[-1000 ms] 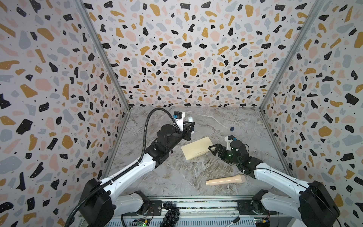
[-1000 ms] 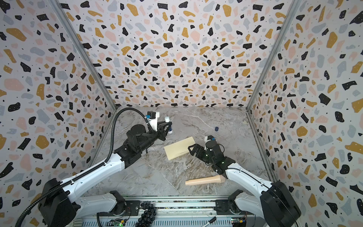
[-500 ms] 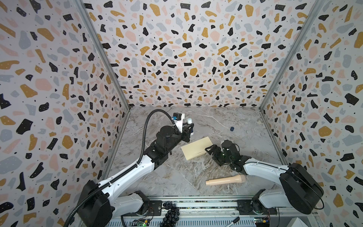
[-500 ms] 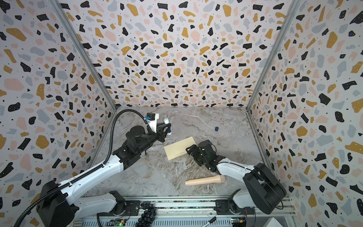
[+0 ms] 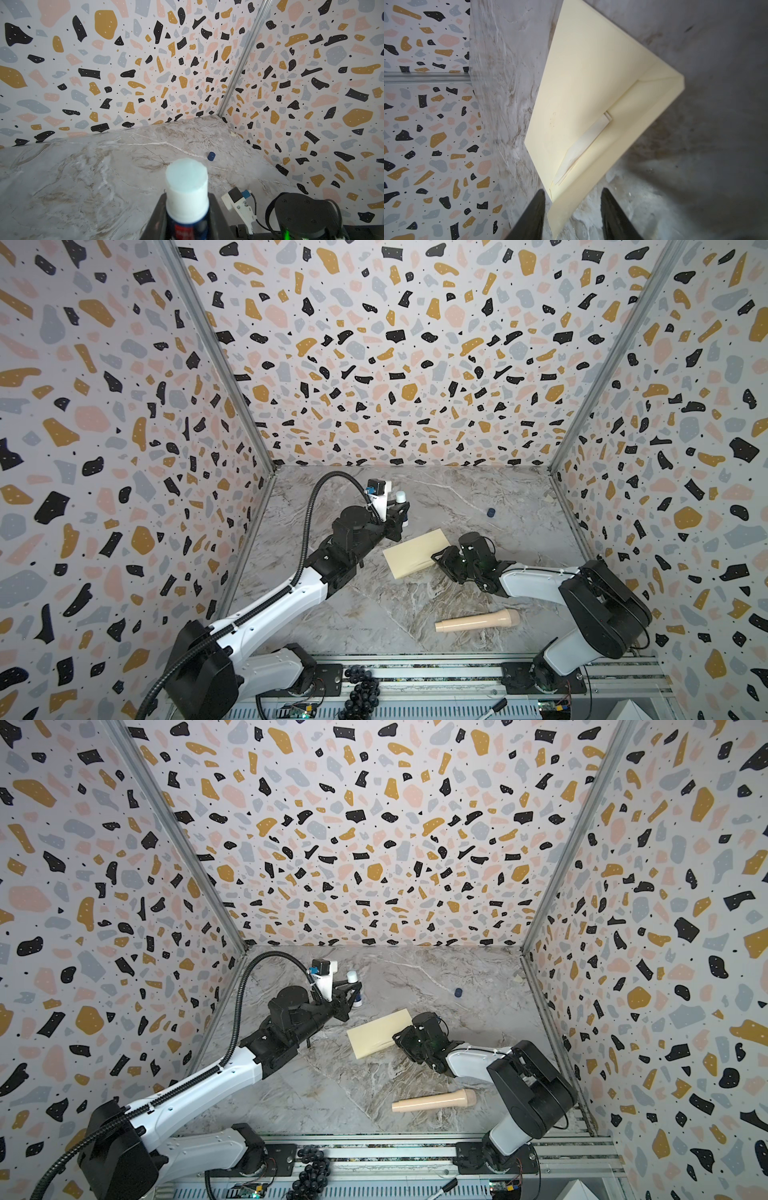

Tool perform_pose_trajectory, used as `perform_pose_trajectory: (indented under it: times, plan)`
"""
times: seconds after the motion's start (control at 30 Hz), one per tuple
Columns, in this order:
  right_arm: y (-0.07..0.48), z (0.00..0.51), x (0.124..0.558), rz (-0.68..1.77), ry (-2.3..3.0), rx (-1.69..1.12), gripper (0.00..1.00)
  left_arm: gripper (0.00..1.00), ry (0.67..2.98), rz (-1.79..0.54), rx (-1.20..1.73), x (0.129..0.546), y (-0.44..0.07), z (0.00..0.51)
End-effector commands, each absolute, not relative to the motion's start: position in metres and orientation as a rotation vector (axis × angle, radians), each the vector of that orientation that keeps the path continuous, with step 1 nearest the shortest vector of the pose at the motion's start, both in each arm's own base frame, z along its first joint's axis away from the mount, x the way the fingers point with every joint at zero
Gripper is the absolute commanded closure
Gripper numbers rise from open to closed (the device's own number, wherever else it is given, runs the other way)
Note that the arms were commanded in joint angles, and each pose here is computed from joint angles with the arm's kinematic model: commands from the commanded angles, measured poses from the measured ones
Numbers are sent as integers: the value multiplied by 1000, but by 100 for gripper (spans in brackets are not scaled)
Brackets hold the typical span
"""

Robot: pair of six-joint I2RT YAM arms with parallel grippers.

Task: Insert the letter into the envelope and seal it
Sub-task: 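Lower the open right gripper to the envelope flap edge and grasp it, then fold the glued flap over onto the envelope with the right gripper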

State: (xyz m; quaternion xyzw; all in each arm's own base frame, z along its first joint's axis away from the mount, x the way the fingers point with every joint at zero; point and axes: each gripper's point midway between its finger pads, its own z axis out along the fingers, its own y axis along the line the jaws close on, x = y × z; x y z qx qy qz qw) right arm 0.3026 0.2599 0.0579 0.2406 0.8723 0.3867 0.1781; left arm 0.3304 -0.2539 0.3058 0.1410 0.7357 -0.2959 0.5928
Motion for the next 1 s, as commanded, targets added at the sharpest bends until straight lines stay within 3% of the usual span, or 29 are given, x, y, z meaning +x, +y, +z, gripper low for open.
perform_pose_trajectory:
  times: [0.0, 0.2, 0.3, 0.67, 0.97]
  plan:
    - [267, 68, 312, 1121, 2452, 613, 61, 100, 1664, -674, 318, 331, -249, 321]
    - [259, 58, 317, 1090, 2482, 537, 91, 100, 1667, -665, 312, 330, -246, 320]
    - [255, 58, 321, 1085, 2488, 467, 100, 100, 1673, -656, 314, 330, -245, 318]
    - [258, 120, 335, 1122, 2461, -253, 100, 100, 1693, -600, 316, 331, -239, 312]
    - [245, 118, 321, 973, 2594, -650, 100, 100, 1699, -586, 316, 332, -238, 311]
